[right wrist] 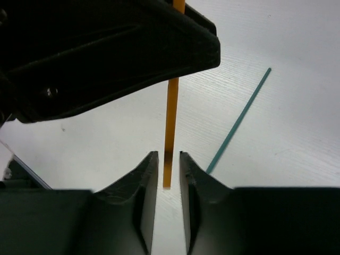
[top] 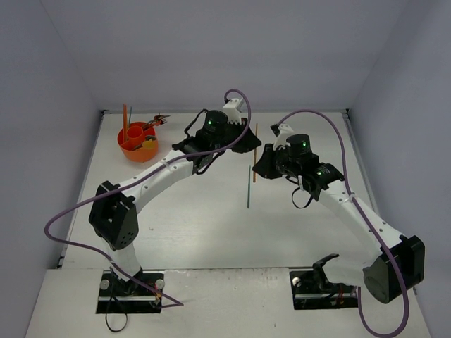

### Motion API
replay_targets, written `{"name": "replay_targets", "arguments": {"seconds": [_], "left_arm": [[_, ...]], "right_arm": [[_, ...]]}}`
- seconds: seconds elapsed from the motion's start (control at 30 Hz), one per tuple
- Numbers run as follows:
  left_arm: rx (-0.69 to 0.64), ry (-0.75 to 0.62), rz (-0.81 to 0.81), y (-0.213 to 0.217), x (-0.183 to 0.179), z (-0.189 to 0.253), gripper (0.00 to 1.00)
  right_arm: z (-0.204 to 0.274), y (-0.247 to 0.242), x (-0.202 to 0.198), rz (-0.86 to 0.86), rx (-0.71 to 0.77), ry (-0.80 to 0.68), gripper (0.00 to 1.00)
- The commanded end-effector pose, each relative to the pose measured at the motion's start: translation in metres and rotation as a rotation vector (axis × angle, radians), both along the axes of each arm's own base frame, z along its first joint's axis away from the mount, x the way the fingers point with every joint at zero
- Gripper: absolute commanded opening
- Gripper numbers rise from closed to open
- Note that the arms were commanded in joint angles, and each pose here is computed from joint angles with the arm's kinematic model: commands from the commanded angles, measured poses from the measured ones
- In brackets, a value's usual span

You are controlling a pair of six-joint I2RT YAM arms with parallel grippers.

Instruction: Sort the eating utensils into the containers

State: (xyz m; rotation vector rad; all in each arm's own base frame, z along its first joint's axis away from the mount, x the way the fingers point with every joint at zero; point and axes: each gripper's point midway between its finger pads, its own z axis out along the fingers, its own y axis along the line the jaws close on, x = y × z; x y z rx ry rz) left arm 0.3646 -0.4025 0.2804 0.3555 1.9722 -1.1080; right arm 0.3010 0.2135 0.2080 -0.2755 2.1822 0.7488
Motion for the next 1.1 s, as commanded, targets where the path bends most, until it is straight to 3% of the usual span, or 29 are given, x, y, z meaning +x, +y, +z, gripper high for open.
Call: {"name": "replay_targets", "arguments": {"seconds": [0.0, 0.1, 0.27, 0.47, 0.53, 0.73, 0.87, 1.07], "left_arm": [[-0.084, -0.155, 0.017, 0.002, 0.006, 0.059, 0.00], [-0.060, -0.192, 0.040, 0.013, 0.011, 0.064, 0.00], [0.020, -0.256, 0.171, 0.078, 0.045, 0.076, 0.00], [0.228, -0.344, 0.445, 0.221, 0.092, 0.091, 0.00], [0.334, -0.374, 0.596, 0.299, 0.110, 0.097, 0.00], [0.485, -0.459, 0.840, 0.430, 0.147, 0.107, 0.00], [0.485, -0.505, 0.910, 0.477, 0.174, 0.105, 0.00], [0.550, -0.519, 0.898, 0.494, 0.209, 0.071, 0.00]], "right_arm": [[0.037, 0.010, 0.007, 0.037, 0.060, -0.121, 0.30], [0.036, 0.009, 0.008, 0.033, 0.056, -0.121, 0.59], [0.032, 0.006, 0.008, 0.014, 0.045, -0.117, 0.76], [0.015, -0.005, 0.008, -0.031, 0.012, -0.093, 0.81], [0.008, -0.008, 0.008, -0.041, -0.002, -0.079, 0.81], [-0.004, -0.012, 0.008, -0.047, -0.024, -0.060, 0.82], [-0.007, -0.012, 0.009, -0.049, -0.030, -0.051, 0.82], [-0.012, -0.013, 0.009, -0.048, -0.038, -0.037, 0.82]]}}
